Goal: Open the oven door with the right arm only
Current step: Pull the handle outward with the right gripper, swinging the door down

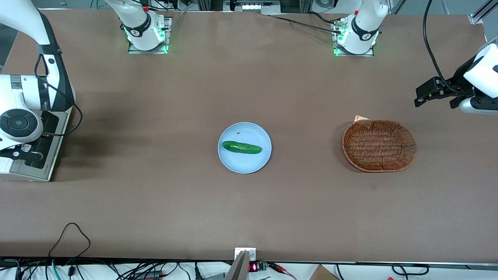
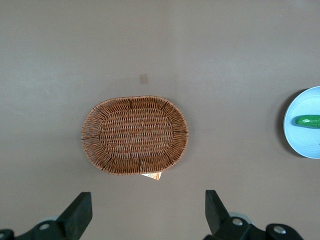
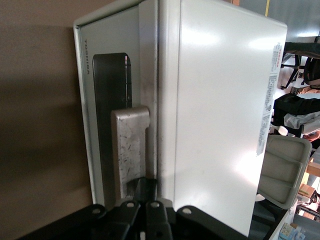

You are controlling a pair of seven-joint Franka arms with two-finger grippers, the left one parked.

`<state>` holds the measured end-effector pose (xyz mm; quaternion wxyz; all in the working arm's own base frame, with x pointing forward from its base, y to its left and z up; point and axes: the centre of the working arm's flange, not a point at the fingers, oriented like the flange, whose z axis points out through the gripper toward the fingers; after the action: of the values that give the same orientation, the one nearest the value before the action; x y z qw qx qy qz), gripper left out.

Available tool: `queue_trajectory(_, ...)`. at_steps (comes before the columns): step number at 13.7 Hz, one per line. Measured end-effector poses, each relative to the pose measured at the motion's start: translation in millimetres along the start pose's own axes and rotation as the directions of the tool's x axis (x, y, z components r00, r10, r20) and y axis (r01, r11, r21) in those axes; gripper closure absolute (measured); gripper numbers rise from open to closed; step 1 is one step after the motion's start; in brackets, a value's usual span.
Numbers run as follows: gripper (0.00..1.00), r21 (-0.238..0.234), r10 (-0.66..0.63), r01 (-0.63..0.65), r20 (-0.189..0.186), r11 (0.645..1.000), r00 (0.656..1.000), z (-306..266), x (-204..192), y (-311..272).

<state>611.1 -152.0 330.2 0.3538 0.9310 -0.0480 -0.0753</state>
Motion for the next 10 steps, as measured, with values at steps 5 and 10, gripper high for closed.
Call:
queue_trajectory(5, 0.99, 0.001, 0.039, -0.039, -0.002, 0.999, 0.999, -0.6, -0.3, -2.5)
queue_trajectory(10, 0.99, 0.006, 0.055, -0.055, -0.01, 0.998, 0.998, -2.7, -1.6, -7.0)
